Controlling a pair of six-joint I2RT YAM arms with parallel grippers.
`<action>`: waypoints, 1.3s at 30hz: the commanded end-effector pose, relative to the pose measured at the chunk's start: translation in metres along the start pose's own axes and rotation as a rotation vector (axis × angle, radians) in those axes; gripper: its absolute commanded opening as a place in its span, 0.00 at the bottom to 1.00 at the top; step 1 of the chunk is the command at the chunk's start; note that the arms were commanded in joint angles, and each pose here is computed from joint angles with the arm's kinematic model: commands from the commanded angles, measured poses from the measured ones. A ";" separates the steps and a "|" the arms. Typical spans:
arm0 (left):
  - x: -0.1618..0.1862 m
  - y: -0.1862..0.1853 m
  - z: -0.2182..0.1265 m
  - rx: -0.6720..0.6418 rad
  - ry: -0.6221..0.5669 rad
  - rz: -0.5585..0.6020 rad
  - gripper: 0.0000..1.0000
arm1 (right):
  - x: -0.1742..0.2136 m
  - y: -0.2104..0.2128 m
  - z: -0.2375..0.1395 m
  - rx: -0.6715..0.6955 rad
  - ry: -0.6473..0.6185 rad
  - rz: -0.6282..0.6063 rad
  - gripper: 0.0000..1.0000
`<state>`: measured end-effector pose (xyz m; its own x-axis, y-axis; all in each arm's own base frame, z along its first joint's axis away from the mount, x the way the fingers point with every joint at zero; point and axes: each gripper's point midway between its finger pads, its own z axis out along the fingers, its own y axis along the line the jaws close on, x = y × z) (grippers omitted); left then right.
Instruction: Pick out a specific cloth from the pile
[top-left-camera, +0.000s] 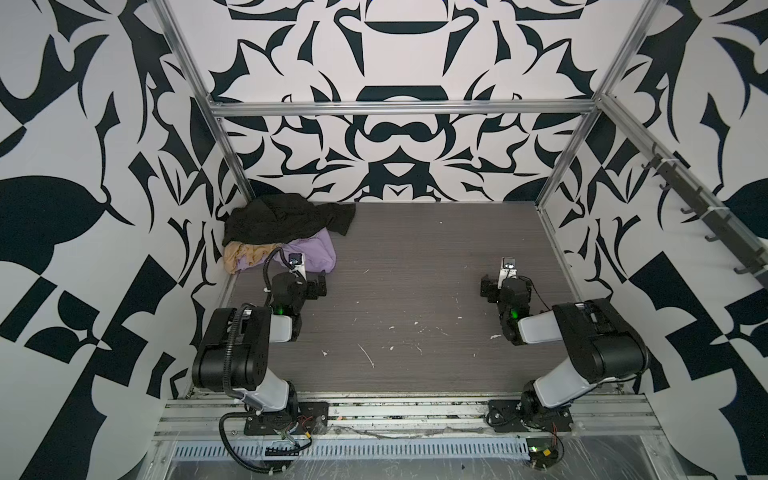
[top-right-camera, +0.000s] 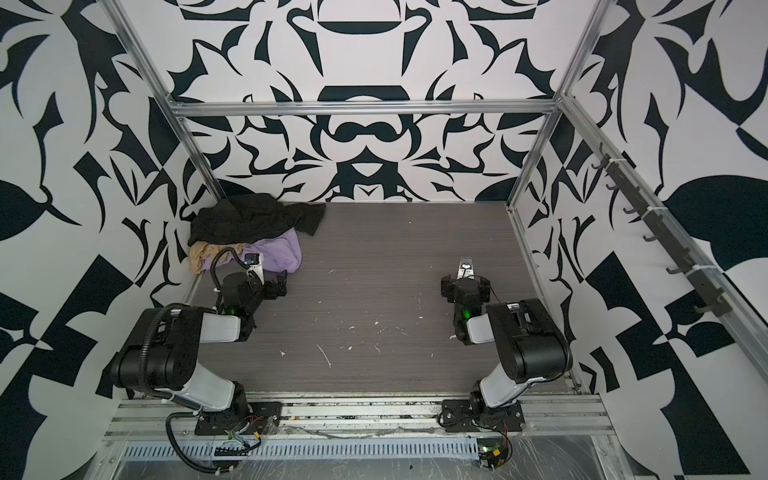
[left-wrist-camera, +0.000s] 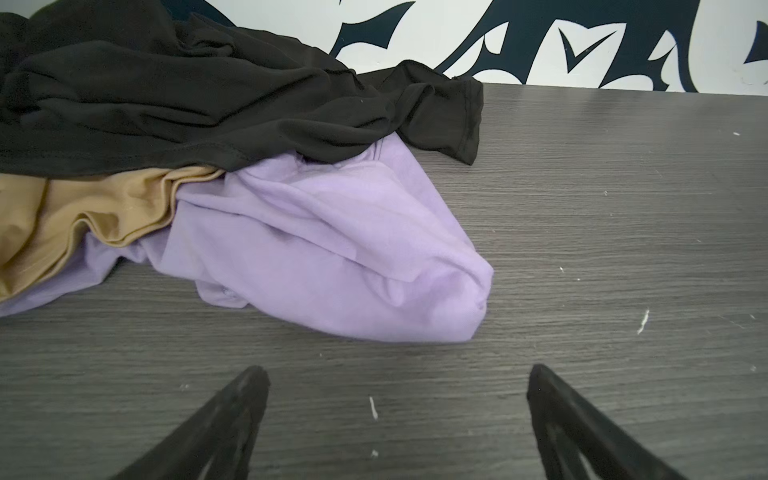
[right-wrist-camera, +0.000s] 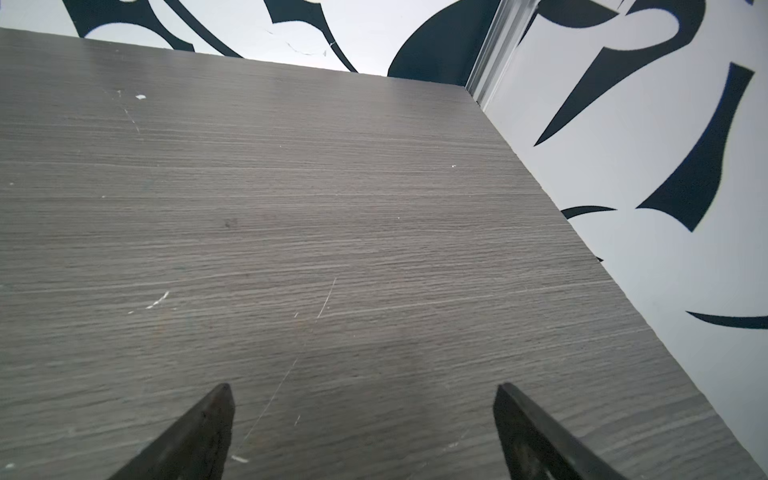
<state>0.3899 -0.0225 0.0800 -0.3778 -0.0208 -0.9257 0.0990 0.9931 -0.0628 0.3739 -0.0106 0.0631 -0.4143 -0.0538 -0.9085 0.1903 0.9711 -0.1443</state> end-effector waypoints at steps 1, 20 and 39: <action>-0.007 -0.002 0.004 0.011 -0.016 0.009 1.00 | -0.022 -0.001 0.001 0.007 -0.057 0.032 0.99; -0.007 -0.002 0.004 0.010 -0.014 0.009 1.00 | -0.022 -0.001 0.001 0.003 -0.059 0.032 0.99; -0.007 -0.002 0.002 0.013 -0.016 0.011 1.00 | -0.023 -0.001 -0.001 0.001 -0.064 0.036 0.99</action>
<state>0.3900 -0.0226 0.0801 -0.3774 -0.0205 -0.9258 0.0995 0.9931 -0.0625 0.3740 -0.0105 0.0631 -0.4143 -0.0538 -0.9085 0.1899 0.9712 -0.1441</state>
